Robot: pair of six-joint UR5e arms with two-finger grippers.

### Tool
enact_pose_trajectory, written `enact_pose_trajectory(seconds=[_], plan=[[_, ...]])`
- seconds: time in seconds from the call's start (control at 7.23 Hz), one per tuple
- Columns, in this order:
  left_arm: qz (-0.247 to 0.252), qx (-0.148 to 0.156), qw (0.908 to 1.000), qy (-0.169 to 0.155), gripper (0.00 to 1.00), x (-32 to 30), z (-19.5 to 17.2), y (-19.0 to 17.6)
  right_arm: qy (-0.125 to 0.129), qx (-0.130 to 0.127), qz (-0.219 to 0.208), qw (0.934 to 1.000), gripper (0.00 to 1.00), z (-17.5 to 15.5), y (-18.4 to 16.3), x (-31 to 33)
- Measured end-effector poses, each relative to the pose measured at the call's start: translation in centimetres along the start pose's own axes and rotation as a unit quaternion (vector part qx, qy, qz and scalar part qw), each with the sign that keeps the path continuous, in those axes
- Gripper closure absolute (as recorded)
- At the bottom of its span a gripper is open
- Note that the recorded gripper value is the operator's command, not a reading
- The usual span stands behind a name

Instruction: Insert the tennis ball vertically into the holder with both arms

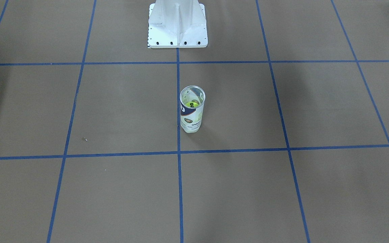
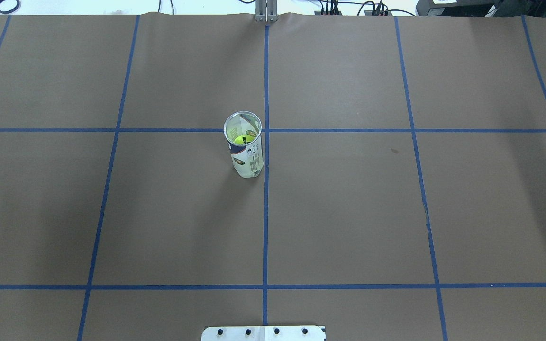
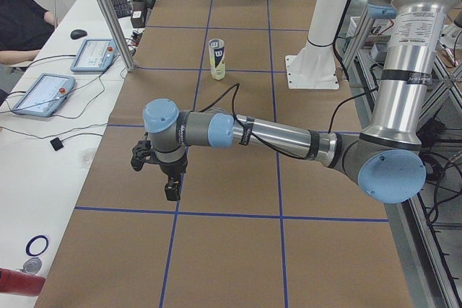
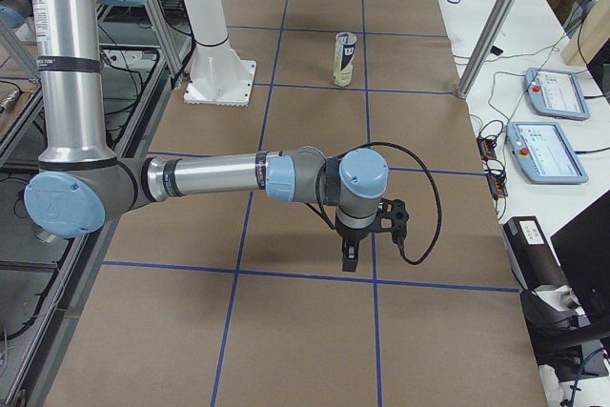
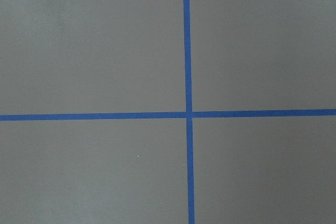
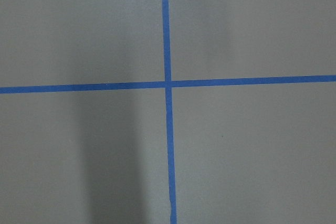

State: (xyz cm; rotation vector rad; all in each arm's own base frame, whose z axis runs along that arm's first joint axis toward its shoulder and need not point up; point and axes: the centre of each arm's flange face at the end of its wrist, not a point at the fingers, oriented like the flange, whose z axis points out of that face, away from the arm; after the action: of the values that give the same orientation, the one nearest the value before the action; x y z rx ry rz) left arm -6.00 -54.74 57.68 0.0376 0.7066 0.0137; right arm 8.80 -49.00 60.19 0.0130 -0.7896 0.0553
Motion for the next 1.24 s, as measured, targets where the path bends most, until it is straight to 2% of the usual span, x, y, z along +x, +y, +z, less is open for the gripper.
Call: enact_pose_trajectory(seconds=[1.24], plan=[[-0.003,-0.003,1.0000,0.000,0.01,-0.2,0.3,0.0,-0.007,-0.010,0.011,0.9999,0.01,1.0,0.9,1.0]])
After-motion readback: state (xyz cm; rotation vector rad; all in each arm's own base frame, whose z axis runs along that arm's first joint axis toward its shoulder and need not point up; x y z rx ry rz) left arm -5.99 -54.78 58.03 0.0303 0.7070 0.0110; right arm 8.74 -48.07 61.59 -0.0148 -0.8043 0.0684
